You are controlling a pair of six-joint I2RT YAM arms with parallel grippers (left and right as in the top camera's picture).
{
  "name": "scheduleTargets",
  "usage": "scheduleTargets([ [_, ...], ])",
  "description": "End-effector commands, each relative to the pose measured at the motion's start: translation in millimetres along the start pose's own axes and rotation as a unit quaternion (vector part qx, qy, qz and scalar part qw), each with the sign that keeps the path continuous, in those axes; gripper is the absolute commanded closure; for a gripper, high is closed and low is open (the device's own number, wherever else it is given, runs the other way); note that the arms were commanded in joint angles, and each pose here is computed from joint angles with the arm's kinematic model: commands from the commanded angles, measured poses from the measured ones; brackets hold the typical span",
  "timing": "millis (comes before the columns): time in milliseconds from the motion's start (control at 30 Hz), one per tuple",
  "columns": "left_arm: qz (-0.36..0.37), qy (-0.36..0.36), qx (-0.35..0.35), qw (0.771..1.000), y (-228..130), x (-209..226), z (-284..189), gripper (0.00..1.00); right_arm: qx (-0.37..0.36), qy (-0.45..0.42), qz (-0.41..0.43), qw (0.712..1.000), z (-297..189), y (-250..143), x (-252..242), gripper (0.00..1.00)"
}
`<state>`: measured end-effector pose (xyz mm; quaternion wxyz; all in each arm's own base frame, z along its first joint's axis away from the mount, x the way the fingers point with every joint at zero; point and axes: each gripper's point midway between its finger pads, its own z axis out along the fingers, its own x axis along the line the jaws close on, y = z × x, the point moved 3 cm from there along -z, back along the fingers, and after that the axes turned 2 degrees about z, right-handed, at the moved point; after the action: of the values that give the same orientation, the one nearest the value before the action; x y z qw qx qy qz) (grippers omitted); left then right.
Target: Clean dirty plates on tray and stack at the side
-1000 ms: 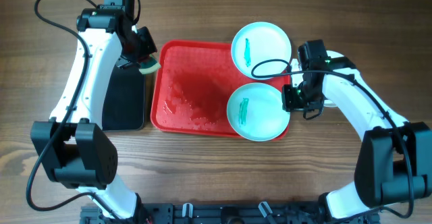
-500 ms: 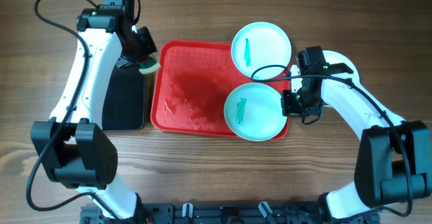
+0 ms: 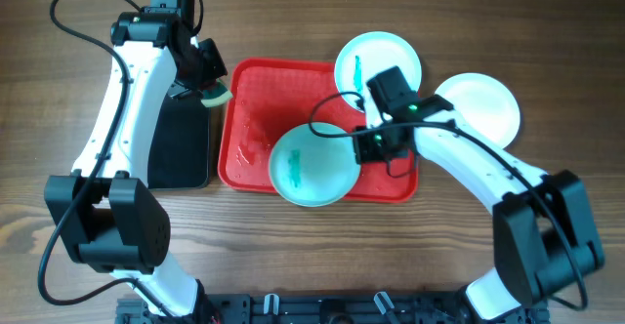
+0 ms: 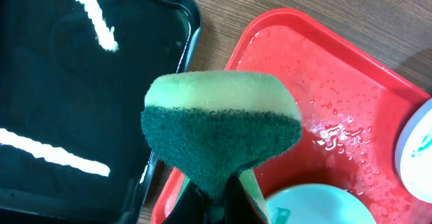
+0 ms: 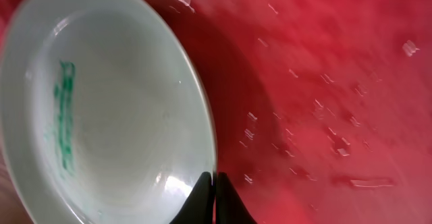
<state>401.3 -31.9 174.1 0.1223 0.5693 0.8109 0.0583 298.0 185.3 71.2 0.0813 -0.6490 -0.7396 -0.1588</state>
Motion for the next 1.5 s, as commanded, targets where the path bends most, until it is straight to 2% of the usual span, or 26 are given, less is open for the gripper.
scheduleTargets([
  [0, -0.007, 0.005, -0.001, 1.0, 0, 1, 1, 0.96, 0.011, 0.021, -0.019, 1.0, 10, 13, 25, 0.82],
  [100, -0.007, 0.005, -0.001, 1.0, 0, 1, 1, 0.96, 0.009, 0.027, -0.032, 0.999, 13, 20, 35, 0.72],
  [167, -0.007, 0.005, -0.001, 1.0, 0, 1, 1, 0.96, 0.009, 0.021, -0.043, 0.999, 9, 22, 35, 0.56],
  [233, -0.007, 0.005, -0.001, 1.0, 0, 1, 1, 0.96, 0.016, -0.015, -0.027, 0.999, 3, 22, 20, 0.5],
  [433, -0.007, 0.005, -0.001, 1.0, 0, 1, 1, 0.96, 0.052, -0.125, 0.059, 0.989, -20, 15, -61, 0.5],
  [700, -0.006, 0.004, -0.002, 1.0, 1, 1, 1, 0.96, 0.064, -0.14, 0.068, 0.986, -24, 8, -115, 0.5],
  [1100, -0.006, 0.004, -0.003, 1.0, 1, 1, 1, 0.96, 0.02, -0.14, 0.051, 0.989, 3, 10, -127, 0.61],
  [1200, -0.006, 0.004, -0.003, 1.0, 1, 1, 1, 0.96, 0.016, -0.144, 0.05, 0.988, 4, 10, -129, 0.7],
  [1300, -0.005, 0.004, -0.003, 1.0, 1, 1, 1, 0.96, 0.005, -0.155, 0.046, 0.987, 3, 15, -132, 0.85],
  [1400, -0.005, 0.004, -0.003, 1.0, 1, 1, 1, 0.96, -0.015, -0.172, 0.036, 0.984, 2, 23, -137, 0.95],
  [1467, -0.005, 0.004, -0.003, 1.0, 1, 1, 1, 0.96, -0.029, -0.171, 0.013, 0.985, 2, 31, -136, 0.95],
])
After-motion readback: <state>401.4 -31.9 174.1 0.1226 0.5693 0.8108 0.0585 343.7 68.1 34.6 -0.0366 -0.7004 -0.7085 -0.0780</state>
